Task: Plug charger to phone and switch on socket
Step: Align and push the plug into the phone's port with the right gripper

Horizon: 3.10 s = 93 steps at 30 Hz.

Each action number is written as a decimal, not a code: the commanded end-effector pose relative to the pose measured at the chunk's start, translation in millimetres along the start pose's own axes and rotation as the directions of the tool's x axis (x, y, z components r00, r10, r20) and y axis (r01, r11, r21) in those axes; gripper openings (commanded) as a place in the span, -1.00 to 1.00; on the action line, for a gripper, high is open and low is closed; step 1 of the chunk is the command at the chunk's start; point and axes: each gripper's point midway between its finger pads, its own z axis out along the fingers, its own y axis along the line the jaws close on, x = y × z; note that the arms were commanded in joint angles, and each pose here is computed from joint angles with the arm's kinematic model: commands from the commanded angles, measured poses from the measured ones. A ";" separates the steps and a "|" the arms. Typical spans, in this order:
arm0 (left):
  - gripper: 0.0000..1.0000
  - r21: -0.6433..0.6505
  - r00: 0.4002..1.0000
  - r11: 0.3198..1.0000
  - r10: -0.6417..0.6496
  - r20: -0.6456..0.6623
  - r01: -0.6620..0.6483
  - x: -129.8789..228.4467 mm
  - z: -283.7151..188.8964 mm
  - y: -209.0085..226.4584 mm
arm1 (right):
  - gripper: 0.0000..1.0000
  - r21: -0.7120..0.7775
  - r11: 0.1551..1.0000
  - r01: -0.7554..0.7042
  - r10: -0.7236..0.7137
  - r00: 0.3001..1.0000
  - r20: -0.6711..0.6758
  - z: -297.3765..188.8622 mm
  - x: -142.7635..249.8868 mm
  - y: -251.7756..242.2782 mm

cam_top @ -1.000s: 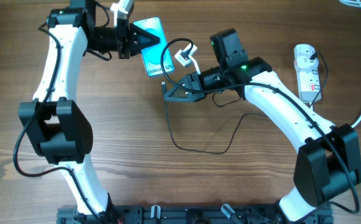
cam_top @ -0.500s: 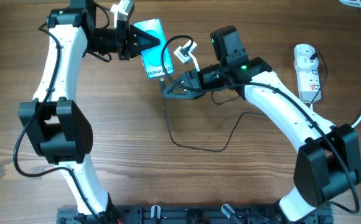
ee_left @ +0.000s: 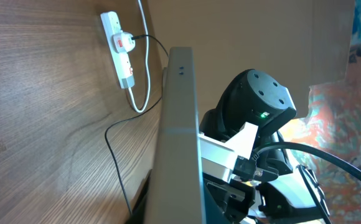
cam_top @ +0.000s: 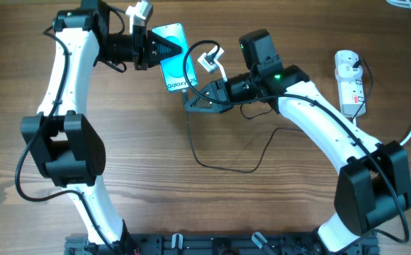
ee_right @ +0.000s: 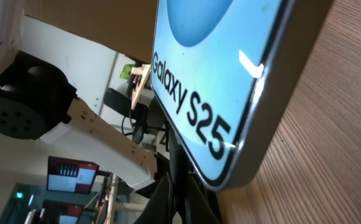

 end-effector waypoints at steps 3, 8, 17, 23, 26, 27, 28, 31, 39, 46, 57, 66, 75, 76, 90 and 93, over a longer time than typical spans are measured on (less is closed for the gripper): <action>-0.92 0.038 0.996 0.995 0.086 0.018 -0.087 -1.6 -3.1 -18.8 | -0.91 -0.002 1.000 0.005 -0.005 1.000 0.004 -1.3 -0.9 4.0; -0.92 0.038 0.996 0.995 0.087 0.018 -0.087 -1.6 -3.1 -18.8 | -0.91 -0.001 1.000 0.005 -0.005 1.000 0.005 -1.3 -0.9 3.8; -0.92 0.038 0.996 0.996 0.086 0.017 -0.087 -1.6 -3.1 -18.7 | -0.91 0.011 1.000 -0.004 0.004 1.000 0.025 -1.8 -7.9 2.8; -0.92 0.038 0.996 0.995 0.087 0.018 -0.088 -1.7 -3.1 -18.7 | -0.91 0.009 1.000 -0.023 0.022 0.999 0.031 -2.1 -10.0 3.3; -0.92 0.038 0.996 0.995 0.088 0.018 -0.088 -1.7 -3.1 -18.7 | -0.91 0.013 0.999 -0.041 0.040 0.999 0.026 -1.1 -8.0 2.5; -0.92 0.037 0.996 0.995 0.088 0.018 -0.088 -1.7 -3.1 -18.6 | -0.91 0.018 0.999 -0.048 0.048 0.999 0.025 -1.1 -7.0 1.2; -0.92 0.038 0.996 0.995 0.088 0.018 -0.088 -1.7 -3.1 -18.7 | -0.91 0.021 0.998 -0.052 0.051 0.998 0.025 -1.1 -6.5 0.5; -0.92 0.037 0.996 0.995 0.088 0.018 -0.088 -1.7 -3.1 -18.6 | -0.91 0.023 0.998 -0.060 0.060 0.998 0.020 -1.1 -4.8 -0.1; -0.92 0.037 0.996 0.995 0.088 0.018 -0.088 -1.7 -3.1 -18.6 | -0.92 0.023 0.998 -0.062 0.062 0.998 0.019 -0.6 -4.5 0.1; -0.92 0.038 0.996 0.995 0.087 0.018 -0.088 -1.6 -3.1 -18.7 | -0.91 0.023 0.998 -0.059 0.058 0.998 0.032 -3.6 -8.0 -0.6; -0.92 0.041 0.995 0.994 0.097 0.009 -0.097 -0.8 1.0 -19.7 | -0.91 0.009 0.998 -0.064 0.064 0.998 0.006 8.7 -3.9 6.4; -0.92 0.041 0.995 0.995 0.095 0.009 -0.096 -0.7 1.0 -19.7 | -0.91 0.043 0.996 -0.074 0.072 0.996 0.044 -2.3 -11.0 -3.3; -0.92 0.031 0.995 0.995 0.097 0.006 -0.097 -0.3 1.5 -18.1 | -0.91 0.057 0.994 -0.097 0.090 0.989 0.114 -27.6 -26.0 -13.3; -0.92 0.031 0.995 0.995 0.097 0.003 -0.097 0.1 2.6 -18.3 | -0.91 0.053 0.994 -0.098 0.091 0.989 0.120 -27.7 -28.3 -12.3; -0.92 0.024 0.994 0.995 0.096 -0.060 -0.094 11.8 25.6 -20.6 | -0.91 0.039 0.998 -0.055 0.047 0.980 0.192 -30.6 -54.6 -2.3; -0.92 0.024 0.994 0.996 0.093 -0.062 -0.091 12.3 25.8 -20.7 | -0.91 0.039 0.998 -0.055 0.046 0.980 0.192 -30.6 -54.7 -2.3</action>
